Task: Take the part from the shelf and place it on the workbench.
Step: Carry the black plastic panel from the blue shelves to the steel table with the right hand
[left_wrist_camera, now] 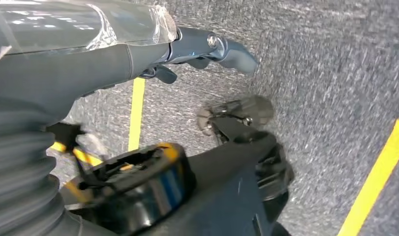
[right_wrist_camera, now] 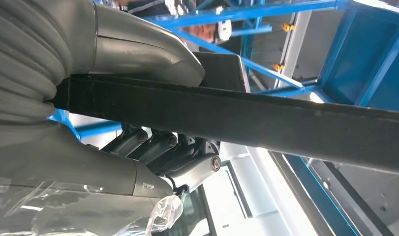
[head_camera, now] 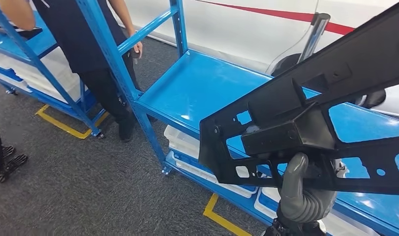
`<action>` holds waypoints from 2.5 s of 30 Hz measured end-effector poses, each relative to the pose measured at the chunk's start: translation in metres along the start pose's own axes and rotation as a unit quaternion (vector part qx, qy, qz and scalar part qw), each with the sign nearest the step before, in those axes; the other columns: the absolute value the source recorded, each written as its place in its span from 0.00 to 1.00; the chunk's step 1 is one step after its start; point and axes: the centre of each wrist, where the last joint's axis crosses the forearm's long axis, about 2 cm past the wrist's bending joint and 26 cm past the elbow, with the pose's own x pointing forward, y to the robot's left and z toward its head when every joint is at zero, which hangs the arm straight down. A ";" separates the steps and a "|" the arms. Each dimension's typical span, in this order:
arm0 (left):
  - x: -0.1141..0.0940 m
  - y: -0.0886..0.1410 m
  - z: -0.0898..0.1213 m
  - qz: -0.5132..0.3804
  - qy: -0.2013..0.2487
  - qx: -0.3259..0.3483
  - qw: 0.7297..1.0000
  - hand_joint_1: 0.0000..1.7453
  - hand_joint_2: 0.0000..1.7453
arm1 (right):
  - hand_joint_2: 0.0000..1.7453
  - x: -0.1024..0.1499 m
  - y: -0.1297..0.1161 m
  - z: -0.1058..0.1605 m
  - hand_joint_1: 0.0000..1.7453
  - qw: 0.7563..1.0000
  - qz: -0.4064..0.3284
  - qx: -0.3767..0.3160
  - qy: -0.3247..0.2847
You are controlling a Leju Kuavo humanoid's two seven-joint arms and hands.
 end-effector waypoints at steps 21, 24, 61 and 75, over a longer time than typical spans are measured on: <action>0.002 -0.010 0.000 -0.012 0.007 -0.002 1.000 0.00 1.00 | 1.00 0.002 -0.012 0.008 1.00 1.000 0.012 -0.016 -0.001; 0.003 -0.010 0.000 -0.013 0.001 -0.001 1.000 0.00 1.00 | 1.00 0.003 -0.013 0.008 1.00 1.000 0.017 -0.016 -0.002; 0.003 -0.024 0.001 0.040 -0.009 -0.002 0.999 0.00 1.00 | 1.00 0.004 -0.017 0.005 1.00 1.000 0.008 -0.014 0.002; 0.002 -0.028 0.002 0.042 -0.008 -0.004 0.999 0.00 1.00 | 1.00 0.003 -0.016 0.000 1.00 1.000 0.000 -0.007 -0.002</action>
